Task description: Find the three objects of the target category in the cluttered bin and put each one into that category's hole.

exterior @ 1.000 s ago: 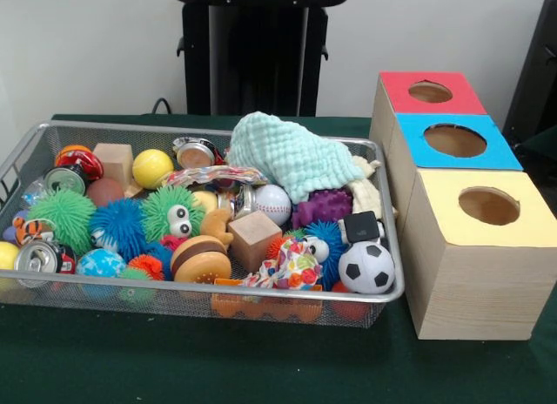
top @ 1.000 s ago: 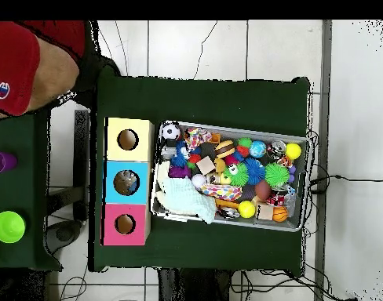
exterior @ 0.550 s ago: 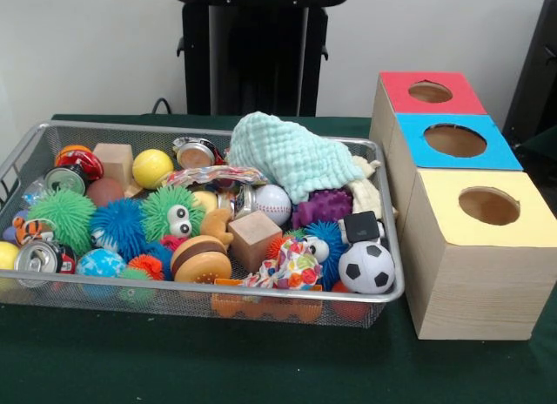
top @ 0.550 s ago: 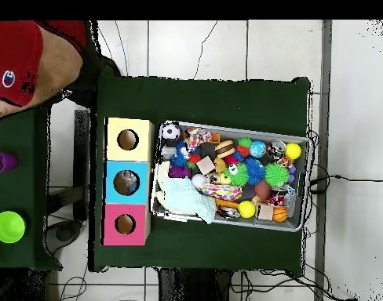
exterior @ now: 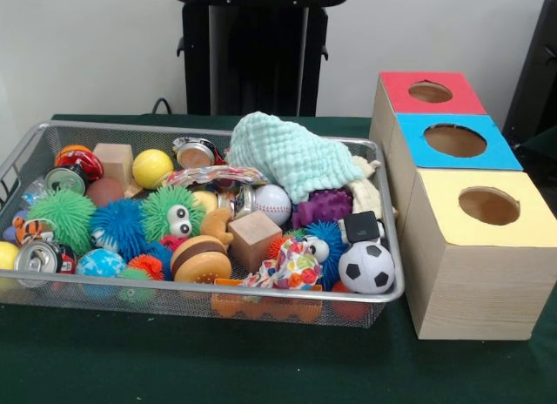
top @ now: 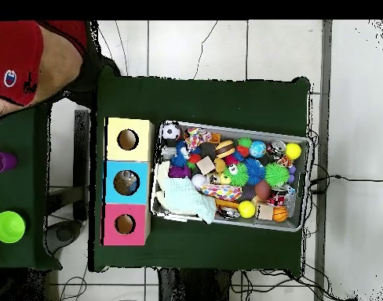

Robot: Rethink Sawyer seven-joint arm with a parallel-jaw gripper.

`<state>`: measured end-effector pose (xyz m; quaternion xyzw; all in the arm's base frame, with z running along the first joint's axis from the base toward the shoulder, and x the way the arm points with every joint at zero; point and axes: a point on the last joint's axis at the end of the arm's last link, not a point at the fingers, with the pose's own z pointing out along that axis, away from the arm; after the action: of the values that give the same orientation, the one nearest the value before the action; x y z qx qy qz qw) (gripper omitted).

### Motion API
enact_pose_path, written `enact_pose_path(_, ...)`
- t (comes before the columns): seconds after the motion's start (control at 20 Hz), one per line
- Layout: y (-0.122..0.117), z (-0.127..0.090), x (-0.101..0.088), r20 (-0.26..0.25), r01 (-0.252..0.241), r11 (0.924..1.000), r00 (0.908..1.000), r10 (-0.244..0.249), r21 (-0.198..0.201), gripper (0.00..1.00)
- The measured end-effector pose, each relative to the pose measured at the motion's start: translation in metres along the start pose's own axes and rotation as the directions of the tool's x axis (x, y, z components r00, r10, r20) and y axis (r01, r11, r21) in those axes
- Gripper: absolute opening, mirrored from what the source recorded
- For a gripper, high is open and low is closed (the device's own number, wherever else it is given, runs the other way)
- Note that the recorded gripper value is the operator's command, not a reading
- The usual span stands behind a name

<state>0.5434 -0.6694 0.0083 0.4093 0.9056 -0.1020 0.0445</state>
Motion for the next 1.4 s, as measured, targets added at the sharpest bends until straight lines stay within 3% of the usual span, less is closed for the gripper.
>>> enact_pose_path(0.05, 0.011, 0.018, 0.012, -0.029, -0.012, 0.9999, 0.9995, 0.012, -0.010, 1.00)
enact_pose_path(0.25, 0.028, 0.042, 0.032, -0.075, -0.046, 0.9989, 0.9962, 0.045, -0.012, 1.00)
enact_pose_path(0.45, 0.057, 0.065, 0.061, -0.120, -0.141, 0.9901, 0.9829, 0.140, 0.005, 1.00)
enact_pose_path(0.55, 0.066, 0.069, 0.069, -0.126, -0.174, 0.9847, 0.9766, 0.174, 0.013, 1.00)
enact_pose_path(0.65, 0.083, 0.076, 0.082, -0.124, -0.228, 0.9732, 0.9653, 0.230, 0.029, 1.00)
enact_pose_path(0.9, 0.108, 0.086, 0.100, -0.096, -0.295, 0.9549, 0.9501, 0.297, 0.035, 1.00)
enact_pose_path(1.1, 0.122, 0.097, 0.111, -0.084, -0.312, 0.9496, 0.9459, 0.313, 0.026, 1.00)
enact_pose_path(1.4, 0.111, 0.120, 0.120, -0.105, -0.338, 0.9407, 0.9349, 0.339, 0.028, 1.00)
